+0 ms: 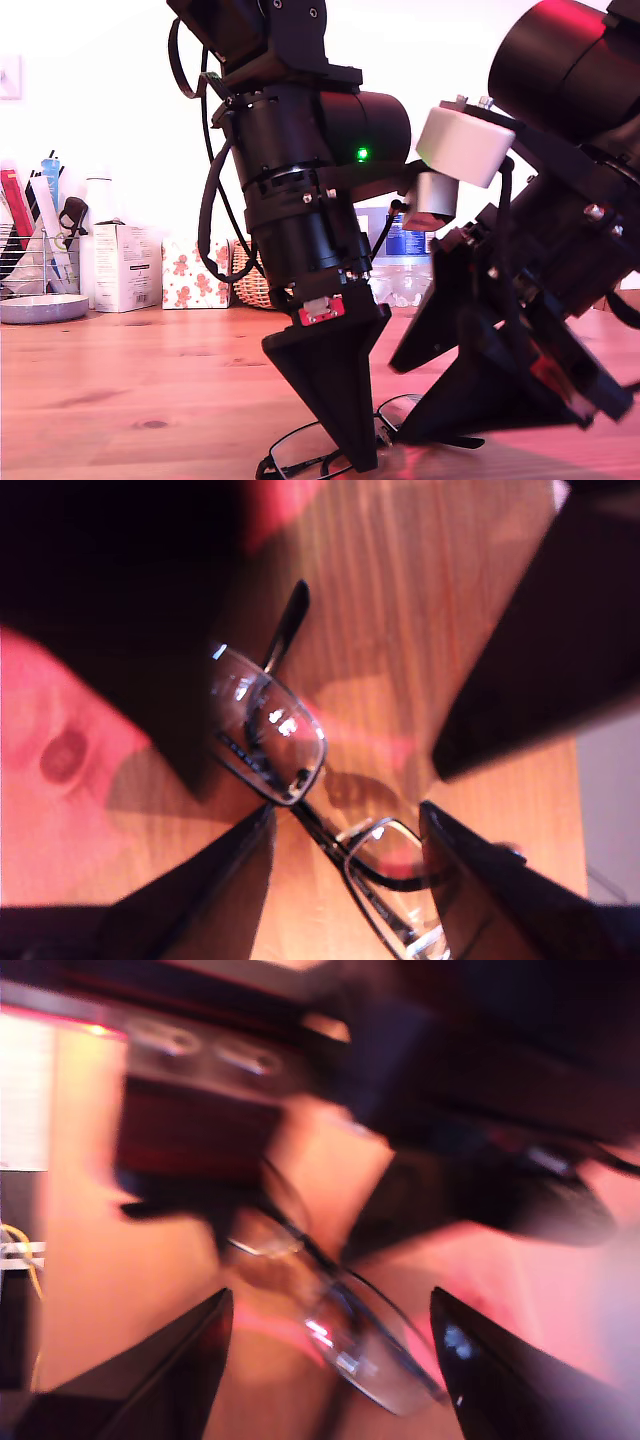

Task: Pick up the glasses and close them, then place them back on the table

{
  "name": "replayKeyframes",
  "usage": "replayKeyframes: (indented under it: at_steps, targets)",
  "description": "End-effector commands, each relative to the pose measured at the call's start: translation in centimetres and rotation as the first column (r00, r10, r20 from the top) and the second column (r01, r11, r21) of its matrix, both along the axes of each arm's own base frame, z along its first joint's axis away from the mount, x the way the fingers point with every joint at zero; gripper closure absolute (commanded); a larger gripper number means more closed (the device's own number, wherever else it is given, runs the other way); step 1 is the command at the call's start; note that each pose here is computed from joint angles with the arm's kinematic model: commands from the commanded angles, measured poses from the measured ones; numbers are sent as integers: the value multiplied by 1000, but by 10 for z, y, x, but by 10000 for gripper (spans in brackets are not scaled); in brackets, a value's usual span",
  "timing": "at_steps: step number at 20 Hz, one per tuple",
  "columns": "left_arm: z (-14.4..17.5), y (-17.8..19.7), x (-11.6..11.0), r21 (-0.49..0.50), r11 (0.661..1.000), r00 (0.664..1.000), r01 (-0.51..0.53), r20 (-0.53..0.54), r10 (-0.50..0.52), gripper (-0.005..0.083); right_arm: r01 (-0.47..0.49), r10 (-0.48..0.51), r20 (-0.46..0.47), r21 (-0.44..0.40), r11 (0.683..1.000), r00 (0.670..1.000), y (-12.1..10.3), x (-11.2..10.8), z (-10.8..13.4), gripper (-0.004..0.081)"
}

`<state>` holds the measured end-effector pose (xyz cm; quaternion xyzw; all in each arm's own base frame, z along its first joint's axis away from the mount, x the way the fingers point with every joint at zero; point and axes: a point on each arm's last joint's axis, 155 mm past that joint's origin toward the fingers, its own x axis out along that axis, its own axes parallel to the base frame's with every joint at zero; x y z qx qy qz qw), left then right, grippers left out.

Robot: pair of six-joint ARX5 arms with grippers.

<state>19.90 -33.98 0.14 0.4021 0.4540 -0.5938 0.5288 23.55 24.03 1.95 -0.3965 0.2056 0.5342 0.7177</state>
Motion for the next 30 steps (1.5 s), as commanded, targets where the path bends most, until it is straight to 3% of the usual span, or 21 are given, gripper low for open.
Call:
replayKeyframes:
  at_steps: [1, 10, 18, 23, 26, 30]
  targets:
    - [0, 2, -24, 14, 998, 998, 57, -42, -56, 362, 55, -67, -106, -113, 992, 992, -28, -13, -41, 200]
    - [0, 16, 13, -4, 999, 999, -40, -24, 40, 362, 144, -156, -46, -199, 969, 987, -50, 3, -46, 201]
    - [2, 32, 48, -30, 991, 991, -133, -4, 133, 362, 113, -114, -2, -159, 981, 993, -33, 5, -34, 205]
    - [2, 37, 51, -29, 988, 988, -154, -21, 154, 362, 146, -141, 49, -147, 978, 989, -28, 17, -23, 205]
    - [6, 31, 44, -62, 980, 979, -188, -88, 182, 362, 211, -203, 63, -147, 967, 977, -34, 26, -21, 205]
    - [6, 29, 44, -69, 978, 978, -195, -96, 188, 362, 290, -278, 99, -153, 945, 956, -47, 39, -18, 206]
